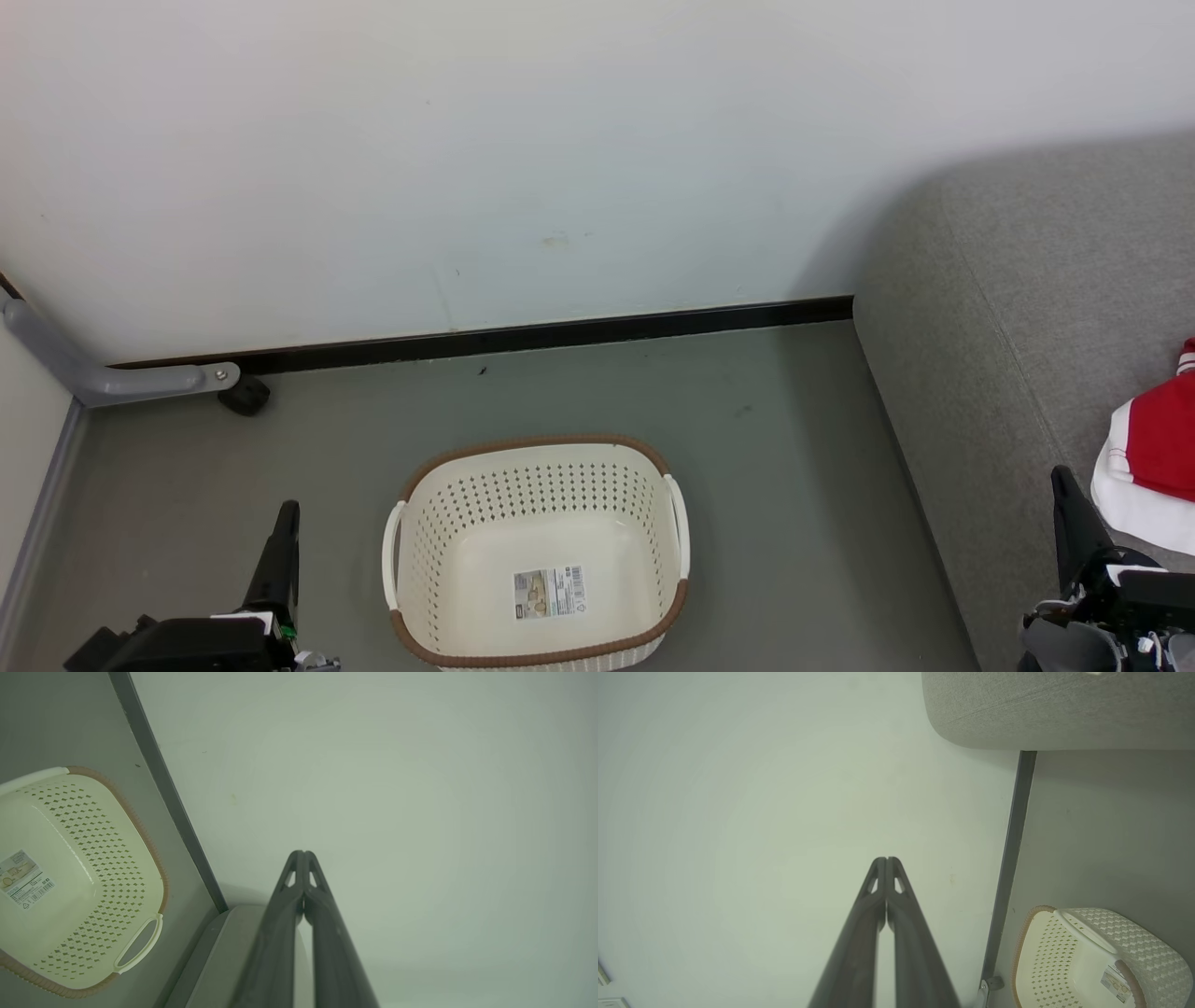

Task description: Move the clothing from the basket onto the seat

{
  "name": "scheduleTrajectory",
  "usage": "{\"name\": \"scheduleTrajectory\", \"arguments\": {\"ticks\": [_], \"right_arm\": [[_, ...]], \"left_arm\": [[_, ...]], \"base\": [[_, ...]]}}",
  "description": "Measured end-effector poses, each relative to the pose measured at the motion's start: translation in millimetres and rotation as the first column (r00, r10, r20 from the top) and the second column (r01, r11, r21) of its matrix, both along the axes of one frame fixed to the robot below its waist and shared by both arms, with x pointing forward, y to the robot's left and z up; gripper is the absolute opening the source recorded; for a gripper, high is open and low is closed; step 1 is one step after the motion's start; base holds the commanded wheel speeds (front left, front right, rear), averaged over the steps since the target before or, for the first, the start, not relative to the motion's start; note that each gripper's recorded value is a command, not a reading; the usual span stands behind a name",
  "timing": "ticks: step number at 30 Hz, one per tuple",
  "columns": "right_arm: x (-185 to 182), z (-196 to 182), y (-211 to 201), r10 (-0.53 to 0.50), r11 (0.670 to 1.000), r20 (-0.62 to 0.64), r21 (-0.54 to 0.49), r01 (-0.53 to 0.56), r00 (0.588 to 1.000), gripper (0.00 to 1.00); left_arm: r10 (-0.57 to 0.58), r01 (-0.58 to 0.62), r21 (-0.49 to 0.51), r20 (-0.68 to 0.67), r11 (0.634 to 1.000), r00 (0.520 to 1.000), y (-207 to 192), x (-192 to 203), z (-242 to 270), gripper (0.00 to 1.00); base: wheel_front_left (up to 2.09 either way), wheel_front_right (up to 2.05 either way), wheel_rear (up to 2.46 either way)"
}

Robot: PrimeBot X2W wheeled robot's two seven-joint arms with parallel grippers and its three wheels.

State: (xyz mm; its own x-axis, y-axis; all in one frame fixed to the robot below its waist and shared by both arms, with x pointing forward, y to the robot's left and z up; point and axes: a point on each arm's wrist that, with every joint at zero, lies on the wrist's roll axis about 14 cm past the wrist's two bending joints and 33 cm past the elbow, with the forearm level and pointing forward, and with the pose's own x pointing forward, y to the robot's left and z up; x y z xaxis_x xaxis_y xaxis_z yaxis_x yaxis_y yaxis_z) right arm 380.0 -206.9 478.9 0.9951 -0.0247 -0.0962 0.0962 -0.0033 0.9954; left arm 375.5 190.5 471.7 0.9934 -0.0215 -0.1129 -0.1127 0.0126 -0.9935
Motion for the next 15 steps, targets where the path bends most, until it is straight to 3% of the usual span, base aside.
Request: {"name": "scheduleTrajectory", "arguments": {"ticks": [15], "right_arm": [[0.1,0.5,0.2,0.0,1.0,0.002,0.001,0.0,1.0,0.0]], "left_arm": [[-0.004,0.004,-0.002,0.004,1.0,1.0,-0.9,1.1,1.5,0.0]], "base": [[0.0,0.0,0.0]]}}
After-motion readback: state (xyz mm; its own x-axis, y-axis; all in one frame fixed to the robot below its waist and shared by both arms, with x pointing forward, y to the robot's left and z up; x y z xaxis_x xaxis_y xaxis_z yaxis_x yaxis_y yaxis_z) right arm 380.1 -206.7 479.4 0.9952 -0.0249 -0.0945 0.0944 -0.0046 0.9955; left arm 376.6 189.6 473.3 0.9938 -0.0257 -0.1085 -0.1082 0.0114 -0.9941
